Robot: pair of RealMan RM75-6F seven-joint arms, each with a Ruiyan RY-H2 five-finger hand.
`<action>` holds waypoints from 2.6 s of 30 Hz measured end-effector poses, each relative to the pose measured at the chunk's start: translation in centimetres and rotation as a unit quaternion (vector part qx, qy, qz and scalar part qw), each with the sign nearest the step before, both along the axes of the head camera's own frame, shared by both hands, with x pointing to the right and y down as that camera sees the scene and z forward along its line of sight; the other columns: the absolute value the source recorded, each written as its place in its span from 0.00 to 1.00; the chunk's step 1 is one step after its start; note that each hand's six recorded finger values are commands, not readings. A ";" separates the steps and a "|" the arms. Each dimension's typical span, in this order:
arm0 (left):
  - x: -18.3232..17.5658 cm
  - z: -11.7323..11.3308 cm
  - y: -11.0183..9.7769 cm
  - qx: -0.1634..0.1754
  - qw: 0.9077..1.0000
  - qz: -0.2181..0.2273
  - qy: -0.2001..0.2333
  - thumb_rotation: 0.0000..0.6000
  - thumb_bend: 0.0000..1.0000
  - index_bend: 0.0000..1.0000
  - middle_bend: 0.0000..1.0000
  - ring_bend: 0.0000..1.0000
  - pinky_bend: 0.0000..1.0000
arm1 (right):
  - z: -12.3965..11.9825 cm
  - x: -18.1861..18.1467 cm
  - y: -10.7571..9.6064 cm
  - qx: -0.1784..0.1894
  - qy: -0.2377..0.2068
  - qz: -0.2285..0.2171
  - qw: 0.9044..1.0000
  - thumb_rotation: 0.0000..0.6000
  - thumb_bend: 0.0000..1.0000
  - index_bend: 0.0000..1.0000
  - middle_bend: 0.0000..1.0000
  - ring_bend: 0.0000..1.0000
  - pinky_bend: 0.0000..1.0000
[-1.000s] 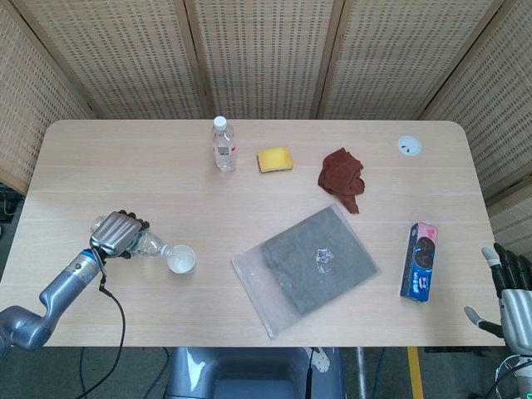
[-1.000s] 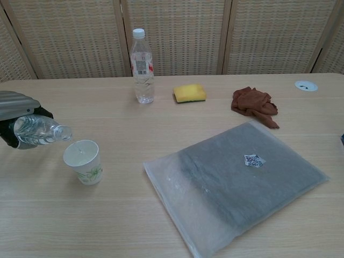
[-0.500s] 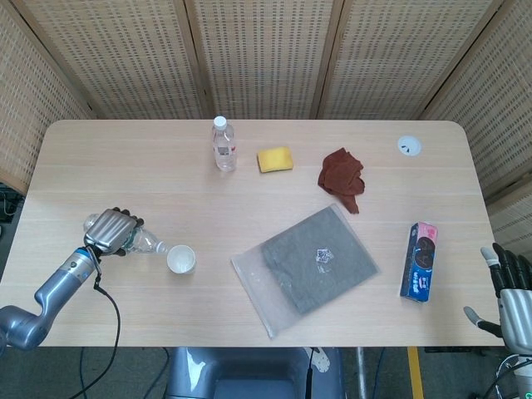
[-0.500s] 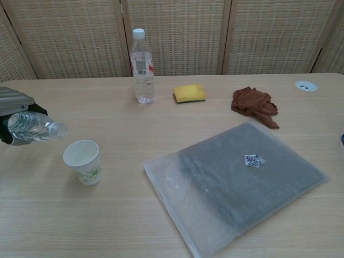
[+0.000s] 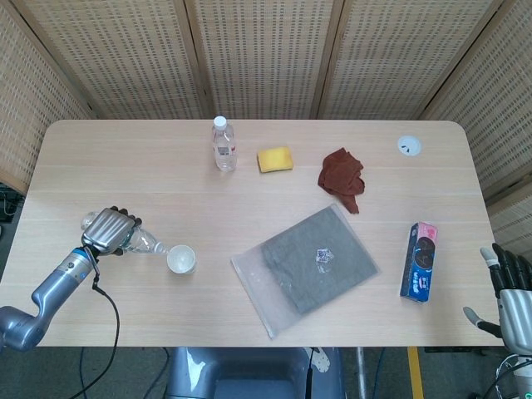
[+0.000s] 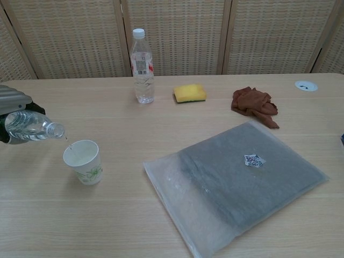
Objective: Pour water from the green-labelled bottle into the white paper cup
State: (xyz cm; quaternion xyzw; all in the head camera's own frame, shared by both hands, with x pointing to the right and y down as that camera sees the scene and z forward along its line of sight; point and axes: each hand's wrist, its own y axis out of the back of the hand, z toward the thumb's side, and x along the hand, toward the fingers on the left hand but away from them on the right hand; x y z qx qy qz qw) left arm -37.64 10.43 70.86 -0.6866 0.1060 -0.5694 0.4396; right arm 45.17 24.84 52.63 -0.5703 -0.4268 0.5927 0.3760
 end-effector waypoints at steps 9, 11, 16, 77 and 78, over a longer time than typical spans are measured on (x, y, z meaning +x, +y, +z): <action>0.0 -0.1 0.1 -0.002 1.000 -0.013 0.012 1.00 0.59 0.61 0.53 0.35 0.44 | -0.1 0.0 0.0 0.000 -0.001 0.000 1.000 1.00 0.00 0.00 0.00 0.00 0.00; 0.0 -0.1 0.1 -0.005 1.000 -0.022 0.019 1.00 0.59 0.61 0.53 0.35 0.44 | -0.1 0.0 0.0 0.000 -0.001 0.000 1.000 1.00 0.00 0.00 0.00 0.00 0.00; -0.2 -0.5 -0.1 -0.022 0.995 -0.072 0.058 1.00 0.59 0.62 0.53 0.35 0.44 | -0.1 0.0 0.0 0.001 -0.001 0.000 1.000 1.00 0.00 0.00 0.00 0.00 0.00; 1.8 6.7 1.4 -0.077 0.719 -0.489 0.488 1.00 0.38 0.40 0.48 0.35 0.35 | 1.6 -0.4 0.0 -0.026 0.008 -0.006 1.000 1.00 0.00 0.00 0.00 0.00 0.00; 1.8 6.7 1.5 -0.078 0.719 -0.489 0.487 1.00 0.38 0.39 0.48 0.35 0.35 | 1.6 -0.4 0.0 -0.026 0.008 -0.006 1.000 1.00 0.00 0.00 0.00 0.00 0.00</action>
